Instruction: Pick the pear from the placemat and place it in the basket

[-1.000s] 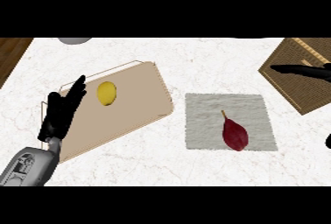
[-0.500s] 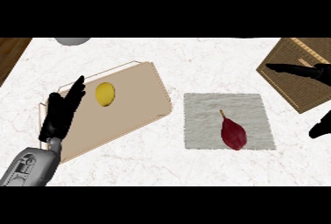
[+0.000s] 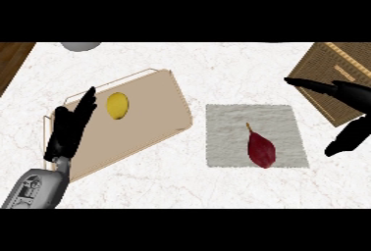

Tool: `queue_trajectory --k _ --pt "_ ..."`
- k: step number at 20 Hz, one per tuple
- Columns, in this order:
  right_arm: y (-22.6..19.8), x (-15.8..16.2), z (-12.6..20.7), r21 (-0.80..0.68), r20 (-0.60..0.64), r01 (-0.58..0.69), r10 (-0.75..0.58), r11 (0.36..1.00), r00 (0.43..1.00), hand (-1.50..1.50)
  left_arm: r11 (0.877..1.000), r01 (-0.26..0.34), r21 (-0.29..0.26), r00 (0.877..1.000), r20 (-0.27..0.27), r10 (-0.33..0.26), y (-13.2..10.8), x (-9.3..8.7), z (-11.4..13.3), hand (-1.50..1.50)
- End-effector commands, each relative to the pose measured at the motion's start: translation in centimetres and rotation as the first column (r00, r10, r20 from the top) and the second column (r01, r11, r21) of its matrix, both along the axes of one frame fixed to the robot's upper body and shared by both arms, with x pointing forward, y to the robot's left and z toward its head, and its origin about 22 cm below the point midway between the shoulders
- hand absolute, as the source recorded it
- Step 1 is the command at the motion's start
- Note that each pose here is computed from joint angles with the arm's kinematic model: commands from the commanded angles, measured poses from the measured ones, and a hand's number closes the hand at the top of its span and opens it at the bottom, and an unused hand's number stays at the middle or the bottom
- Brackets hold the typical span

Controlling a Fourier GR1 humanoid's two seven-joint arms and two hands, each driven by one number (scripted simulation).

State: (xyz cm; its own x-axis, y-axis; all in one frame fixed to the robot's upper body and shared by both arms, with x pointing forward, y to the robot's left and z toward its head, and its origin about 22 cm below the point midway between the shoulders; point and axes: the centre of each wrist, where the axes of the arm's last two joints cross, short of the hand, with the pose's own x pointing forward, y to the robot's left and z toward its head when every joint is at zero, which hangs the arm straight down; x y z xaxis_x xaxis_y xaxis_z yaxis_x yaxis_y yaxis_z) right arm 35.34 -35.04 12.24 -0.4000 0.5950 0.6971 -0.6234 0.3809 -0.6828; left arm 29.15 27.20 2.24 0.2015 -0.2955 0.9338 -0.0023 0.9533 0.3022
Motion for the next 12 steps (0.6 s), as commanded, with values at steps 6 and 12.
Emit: queue_trajectory --k 6,12 --pt "2.9 0.7 -4.4 0.027 -0.055 -0.092 0.093 0.995 0.994 -1.50 1.000 0.008 0.001 1.000 -0.005 -0.008 0.3 1.0 0.2 0.00" --pt "4.0 -0.4 -8.0 0.042 -0.035 -0.082 0.084 0.996 0.996 -1.50 1.000 -0.006 0.011 1.000 0.007 0.006 0.8 -1.2 -0.7 0.00"
